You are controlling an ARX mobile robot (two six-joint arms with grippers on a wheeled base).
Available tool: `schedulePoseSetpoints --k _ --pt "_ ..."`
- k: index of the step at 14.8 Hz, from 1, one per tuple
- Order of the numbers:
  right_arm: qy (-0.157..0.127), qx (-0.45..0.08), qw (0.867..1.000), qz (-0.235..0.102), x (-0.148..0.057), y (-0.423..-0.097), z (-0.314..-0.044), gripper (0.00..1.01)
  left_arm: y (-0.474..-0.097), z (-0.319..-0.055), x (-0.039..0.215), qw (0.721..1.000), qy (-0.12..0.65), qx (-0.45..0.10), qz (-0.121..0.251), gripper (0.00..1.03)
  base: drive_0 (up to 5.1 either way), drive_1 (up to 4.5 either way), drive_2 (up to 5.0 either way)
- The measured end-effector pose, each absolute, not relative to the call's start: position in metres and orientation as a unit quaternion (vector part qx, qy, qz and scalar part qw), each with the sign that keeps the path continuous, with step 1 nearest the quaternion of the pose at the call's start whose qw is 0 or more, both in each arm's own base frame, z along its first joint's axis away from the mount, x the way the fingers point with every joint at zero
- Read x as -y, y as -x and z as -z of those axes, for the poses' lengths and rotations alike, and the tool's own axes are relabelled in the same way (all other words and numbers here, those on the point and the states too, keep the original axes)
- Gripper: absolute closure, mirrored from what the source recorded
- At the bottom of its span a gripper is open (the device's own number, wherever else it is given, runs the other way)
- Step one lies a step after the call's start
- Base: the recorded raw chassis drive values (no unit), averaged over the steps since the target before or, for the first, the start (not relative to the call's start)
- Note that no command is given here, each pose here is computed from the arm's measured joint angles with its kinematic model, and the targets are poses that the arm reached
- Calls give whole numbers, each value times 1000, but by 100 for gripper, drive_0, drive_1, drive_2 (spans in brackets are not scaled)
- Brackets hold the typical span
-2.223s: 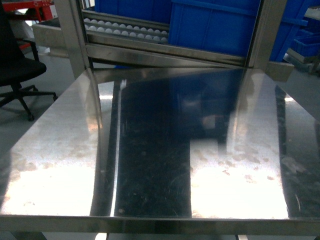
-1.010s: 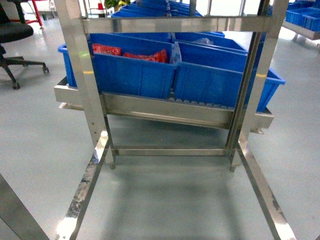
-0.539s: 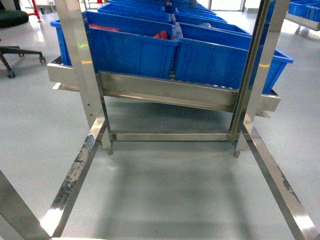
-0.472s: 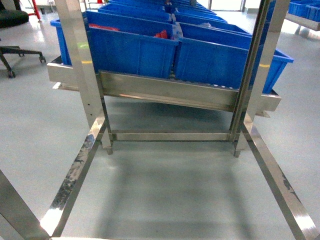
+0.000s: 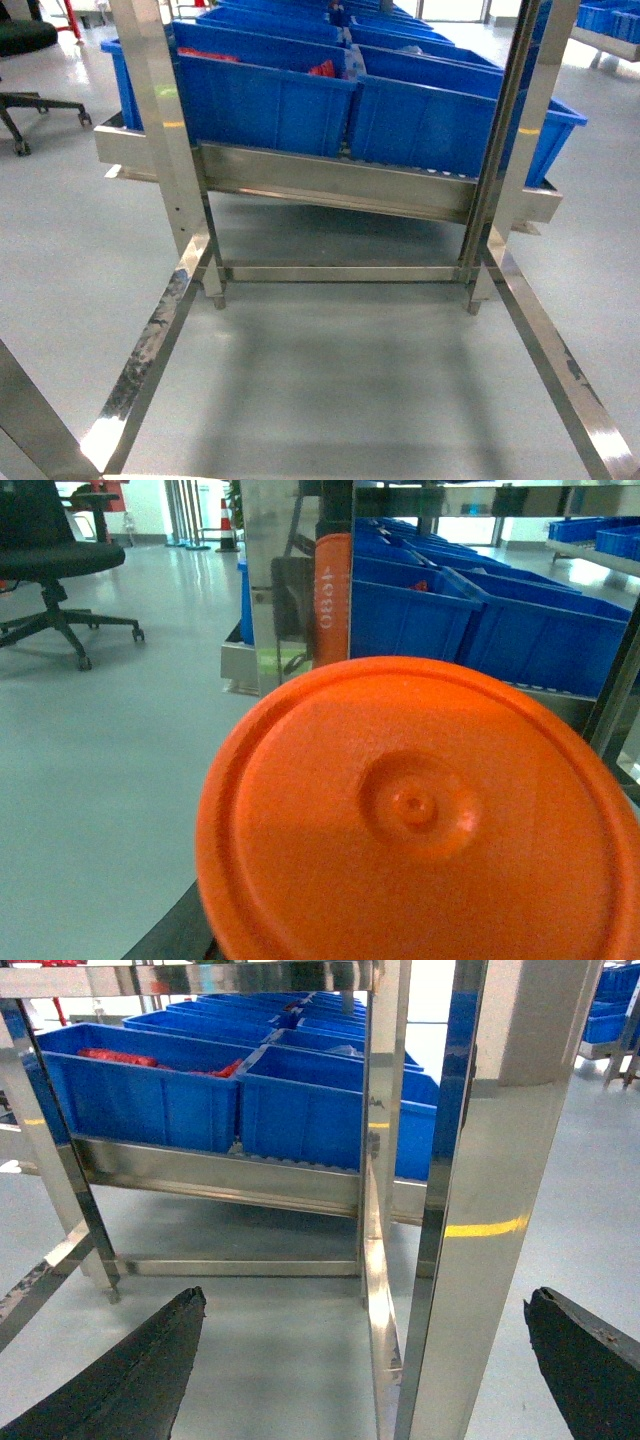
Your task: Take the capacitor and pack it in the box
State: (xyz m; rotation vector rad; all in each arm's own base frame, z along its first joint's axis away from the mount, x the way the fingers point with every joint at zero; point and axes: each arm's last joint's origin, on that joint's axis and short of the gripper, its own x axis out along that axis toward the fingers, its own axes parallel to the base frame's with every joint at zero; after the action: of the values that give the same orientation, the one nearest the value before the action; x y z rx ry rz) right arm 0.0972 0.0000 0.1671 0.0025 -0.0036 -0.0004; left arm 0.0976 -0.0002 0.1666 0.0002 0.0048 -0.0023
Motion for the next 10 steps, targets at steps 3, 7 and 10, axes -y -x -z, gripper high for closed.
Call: schedulePoseSetpoints --k 3,7,10 --pt "-1 2 1000 0 0 -97 -167 3 -98 -167 0 1000 0 -2 2 59 -475 270 270" --pt "-1 1 1000 0 0 -97 -167 3 -98 -167 0 1000 0 -2 1 59 -496 250 250" --pt "-1 2 1000 0 0 -97 -167 3 -98 -167 0 1000 0 -1 1 59 -498 247 247"
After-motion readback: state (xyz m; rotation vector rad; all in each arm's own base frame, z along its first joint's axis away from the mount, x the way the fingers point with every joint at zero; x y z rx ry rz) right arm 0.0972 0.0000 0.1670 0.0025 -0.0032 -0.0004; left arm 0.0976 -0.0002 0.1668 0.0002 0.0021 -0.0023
